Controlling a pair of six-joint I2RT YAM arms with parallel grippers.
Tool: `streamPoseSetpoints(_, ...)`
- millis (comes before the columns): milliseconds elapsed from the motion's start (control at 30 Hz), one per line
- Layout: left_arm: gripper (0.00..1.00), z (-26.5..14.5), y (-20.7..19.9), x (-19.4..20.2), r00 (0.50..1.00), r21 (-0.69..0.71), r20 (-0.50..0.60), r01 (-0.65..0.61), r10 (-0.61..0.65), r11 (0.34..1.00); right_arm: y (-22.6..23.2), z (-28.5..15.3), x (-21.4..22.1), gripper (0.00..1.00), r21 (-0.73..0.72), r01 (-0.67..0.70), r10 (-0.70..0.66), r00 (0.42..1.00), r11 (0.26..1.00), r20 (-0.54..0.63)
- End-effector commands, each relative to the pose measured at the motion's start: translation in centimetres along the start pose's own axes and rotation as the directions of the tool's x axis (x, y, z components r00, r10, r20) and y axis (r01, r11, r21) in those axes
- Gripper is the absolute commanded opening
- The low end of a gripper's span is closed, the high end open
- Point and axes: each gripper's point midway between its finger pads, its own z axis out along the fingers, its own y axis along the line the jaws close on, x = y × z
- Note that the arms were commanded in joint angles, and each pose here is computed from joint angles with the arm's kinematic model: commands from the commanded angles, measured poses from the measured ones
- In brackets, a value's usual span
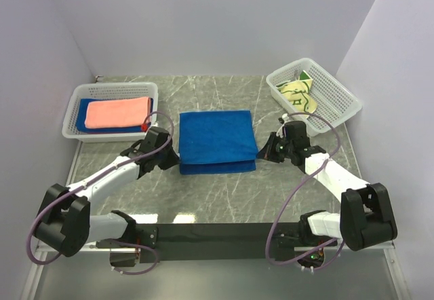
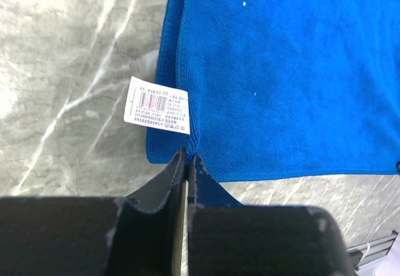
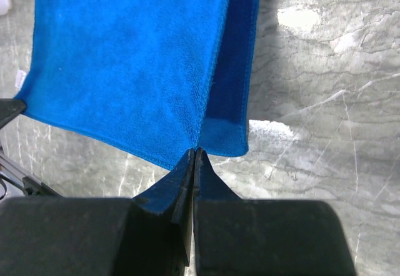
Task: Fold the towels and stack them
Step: Fold the towel
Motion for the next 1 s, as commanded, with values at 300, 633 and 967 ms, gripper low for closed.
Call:
streamPoseSetpoints(300,0.01,1.9,2.6,3.0,0.999,-0.074,-0.049,0.017,-0.021,0.997,-2.4,1.7,3.1,0.0,0.047,-0.046,0.049,0.997,0.998,-0.067)
streamPoseSetpoints(633,0.01,2.8,5.3,5.5,0.993,-0.139,-0.114,0.015,-0.031,0.99,-5.1,2.7,6.0,0.0,0.124,-0.071,0.088,0.986,0.99,-0.14)
streamPoseSetpoints(967,0.01,2.1,5.0,4.9,0.996,-0.135,-0.089,0.006,-0.018,0.991,-4.8,2.0,5.4,0.0,0.131,-0.055,0.07,0.99,0.99,-0.119)
